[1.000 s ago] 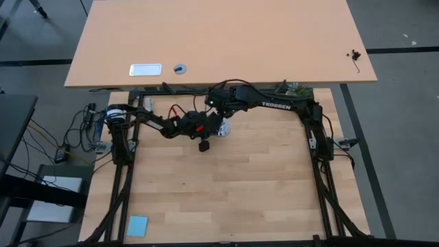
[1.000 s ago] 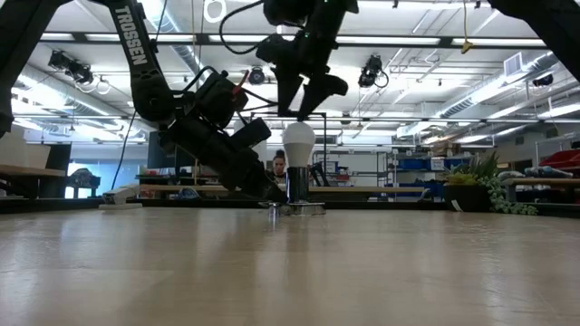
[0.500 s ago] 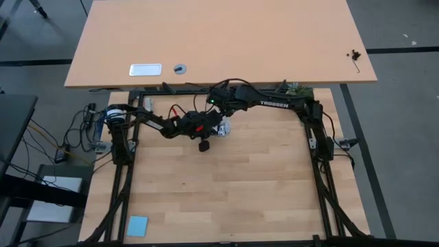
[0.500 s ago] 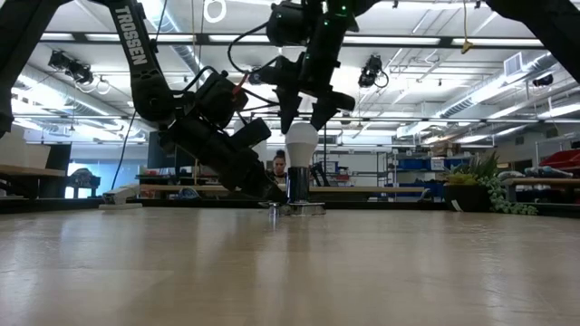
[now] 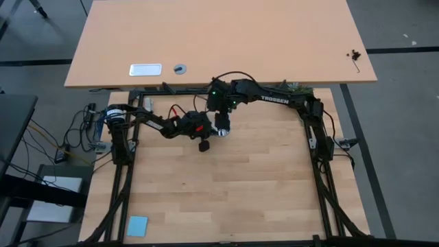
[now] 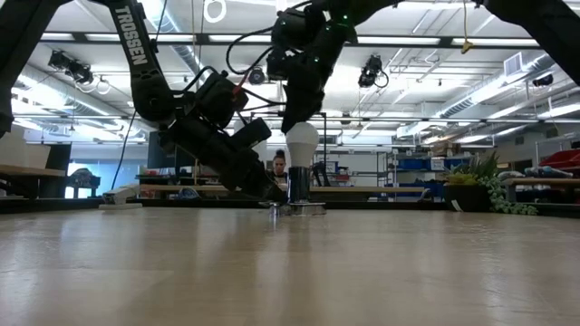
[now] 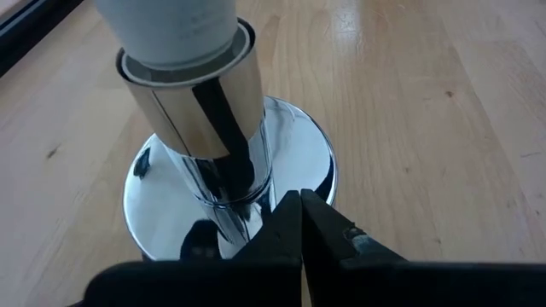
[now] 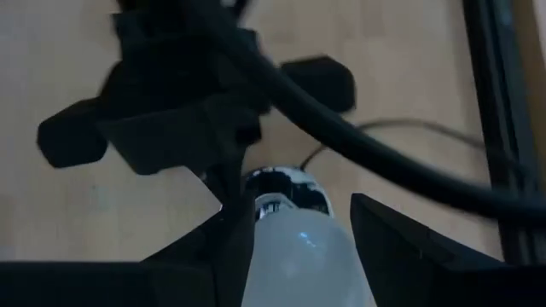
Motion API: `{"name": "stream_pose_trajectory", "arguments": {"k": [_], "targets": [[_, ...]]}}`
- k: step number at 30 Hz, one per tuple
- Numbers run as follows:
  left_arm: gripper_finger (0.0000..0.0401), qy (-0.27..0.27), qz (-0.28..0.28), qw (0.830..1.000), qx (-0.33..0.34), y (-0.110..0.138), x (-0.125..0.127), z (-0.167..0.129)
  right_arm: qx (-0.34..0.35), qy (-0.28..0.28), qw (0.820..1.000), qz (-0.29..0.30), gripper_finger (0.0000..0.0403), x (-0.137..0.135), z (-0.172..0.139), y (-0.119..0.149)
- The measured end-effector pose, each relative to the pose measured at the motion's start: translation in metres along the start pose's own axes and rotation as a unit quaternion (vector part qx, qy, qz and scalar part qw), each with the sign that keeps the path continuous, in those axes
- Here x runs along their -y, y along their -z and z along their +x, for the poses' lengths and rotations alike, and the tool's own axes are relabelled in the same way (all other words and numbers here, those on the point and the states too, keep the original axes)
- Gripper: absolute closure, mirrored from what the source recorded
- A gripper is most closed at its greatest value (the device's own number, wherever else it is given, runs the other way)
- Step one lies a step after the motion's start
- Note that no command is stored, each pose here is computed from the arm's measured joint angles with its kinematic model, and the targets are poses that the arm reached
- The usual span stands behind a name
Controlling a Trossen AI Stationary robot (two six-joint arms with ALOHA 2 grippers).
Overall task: Screw lightbulb
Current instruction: Remove the lightbulb from the lamp
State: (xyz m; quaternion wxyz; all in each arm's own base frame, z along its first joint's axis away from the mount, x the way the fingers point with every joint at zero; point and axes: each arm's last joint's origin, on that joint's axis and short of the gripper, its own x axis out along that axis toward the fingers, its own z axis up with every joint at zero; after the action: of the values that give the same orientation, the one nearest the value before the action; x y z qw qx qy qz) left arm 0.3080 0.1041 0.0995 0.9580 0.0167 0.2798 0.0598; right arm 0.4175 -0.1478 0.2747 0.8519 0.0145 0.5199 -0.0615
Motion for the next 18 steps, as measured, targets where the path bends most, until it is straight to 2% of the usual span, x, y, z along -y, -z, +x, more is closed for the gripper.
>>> {"name": "stream_pose_trajectory", "arguments": {"k": [3,7,11,18], "targets": [[0.04,0.0,0.001,1.0,0.0,0.0,0.0,0.0,0.02,-0.003,0.999,-0.029,0.0206,-0.001,0.001,-0.004],[0.04,0.002,0.003,1.0,0.0,0.0,0.0,0.0,0.034,0.023,0.999,-0.009,0.0204,-0.009,-0.008,-0.013],[0.04,0.002,0.003,1.0,0.0,0.0,0.0,0.0,0.032,0.046,0.995,0.082,0.0196,-0.022,-0.023,-0.02],[0.04,0.002,0.001,1.0,0.0,0.0,0.0,0.0,0.008,0.07,0.966,0.25,0.0186,-0.038,-0.026,-0.016]]}}
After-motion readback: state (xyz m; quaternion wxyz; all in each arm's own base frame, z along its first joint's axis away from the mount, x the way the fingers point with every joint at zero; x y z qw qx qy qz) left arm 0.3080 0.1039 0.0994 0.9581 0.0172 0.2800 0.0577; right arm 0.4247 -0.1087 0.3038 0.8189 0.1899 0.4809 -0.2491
